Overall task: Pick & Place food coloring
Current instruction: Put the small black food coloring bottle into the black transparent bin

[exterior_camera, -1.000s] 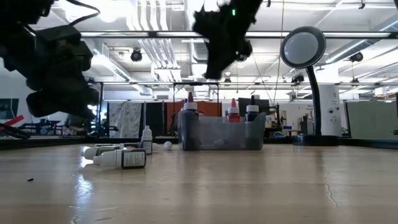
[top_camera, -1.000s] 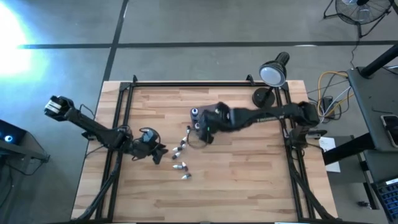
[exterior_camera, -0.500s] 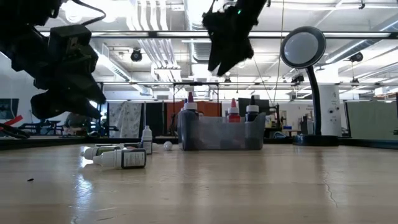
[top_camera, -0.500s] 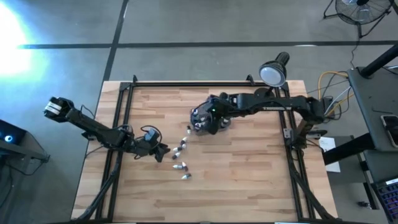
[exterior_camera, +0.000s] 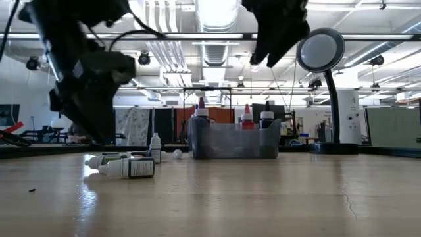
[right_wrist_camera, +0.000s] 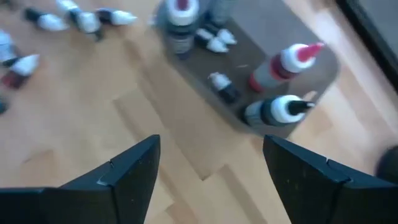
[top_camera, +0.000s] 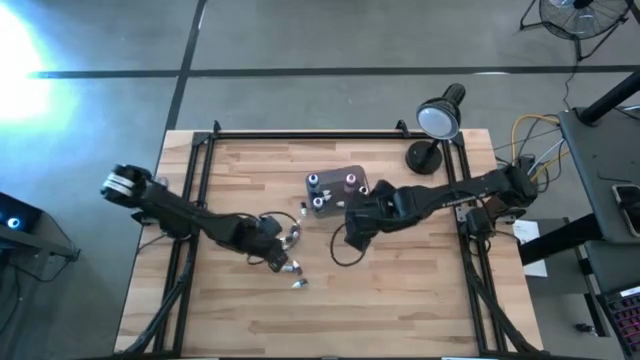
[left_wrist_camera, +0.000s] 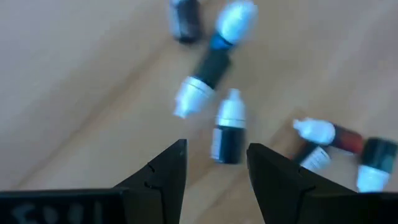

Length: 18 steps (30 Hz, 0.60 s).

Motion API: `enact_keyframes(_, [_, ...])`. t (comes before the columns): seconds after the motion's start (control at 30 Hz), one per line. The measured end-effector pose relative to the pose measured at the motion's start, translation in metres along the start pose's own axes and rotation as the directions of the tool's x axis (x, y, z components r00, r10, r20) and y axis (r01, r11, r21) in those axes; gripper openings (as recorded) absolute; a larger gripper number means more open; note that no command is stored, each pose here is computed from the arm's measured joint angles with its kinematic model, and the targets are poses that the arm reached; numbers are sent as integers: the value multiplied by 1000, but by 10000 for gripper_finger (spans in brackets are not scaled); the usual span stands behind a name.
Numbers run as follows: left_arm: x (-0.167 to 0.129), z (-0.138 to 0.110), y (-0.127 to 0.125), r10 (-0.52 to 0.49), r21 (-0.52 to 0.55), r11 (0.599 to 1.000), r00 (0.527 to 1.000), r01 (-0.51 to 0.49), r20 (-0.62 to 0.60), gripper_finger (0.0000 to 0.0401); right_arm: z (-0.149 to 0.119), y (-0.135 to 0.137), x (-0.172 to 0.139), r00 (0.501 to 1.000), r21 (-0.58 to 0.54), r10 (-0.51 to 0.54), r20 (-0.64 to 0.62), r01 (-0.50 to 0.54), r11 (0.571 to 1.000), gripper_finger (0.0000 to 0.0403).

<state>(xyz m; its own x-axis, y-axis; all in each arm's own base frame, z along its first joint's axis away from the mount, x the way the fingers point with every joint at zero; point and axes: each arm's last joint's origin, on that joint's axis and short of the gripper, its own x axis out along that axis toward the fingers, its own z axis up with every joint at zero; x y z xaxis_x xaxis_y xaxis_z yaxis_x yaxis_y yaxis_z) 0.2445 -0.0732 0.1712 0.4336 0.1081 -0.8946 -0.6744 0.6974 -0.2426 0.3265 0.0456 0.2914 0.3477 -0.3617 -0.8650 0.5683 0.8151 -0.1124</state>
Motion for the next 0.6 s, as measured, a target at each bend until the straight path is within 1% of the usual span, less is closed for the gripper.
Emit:
enact_keyframes(0.1, [12,6,-14,-9,25,1000,997,11,-77,145,-7,1,5,999,18,-32,-1,32,999,279])
enact_keyframes(0.2, [24,9,-20,17,34,999,995,-14,-98,145,-13,1,11,999,50,-46,-21,47,998,279])
enact_keyframes(0.3, [35,13,-21,53,50,998,992,-47,-115,145,-17,2,15,998,71,-51,-32,53,996,278])
enact_keyframes(0.37, [39,16,-21,59,63,997,990,-51,-132,145,-19,2,16,998,79,-52,-33,54,995,275])
enact_keyframes(0.5, [41,24,-20,56,82,996,987,-44,-151,144,-22,5,17,998,76,-46,-36,48,996,266])
enact_keyframes(0.6, [42,34,-18,33,65,998,992,-26,-121,134,-22,5,17,998,74,-44,-36,47,996,259])
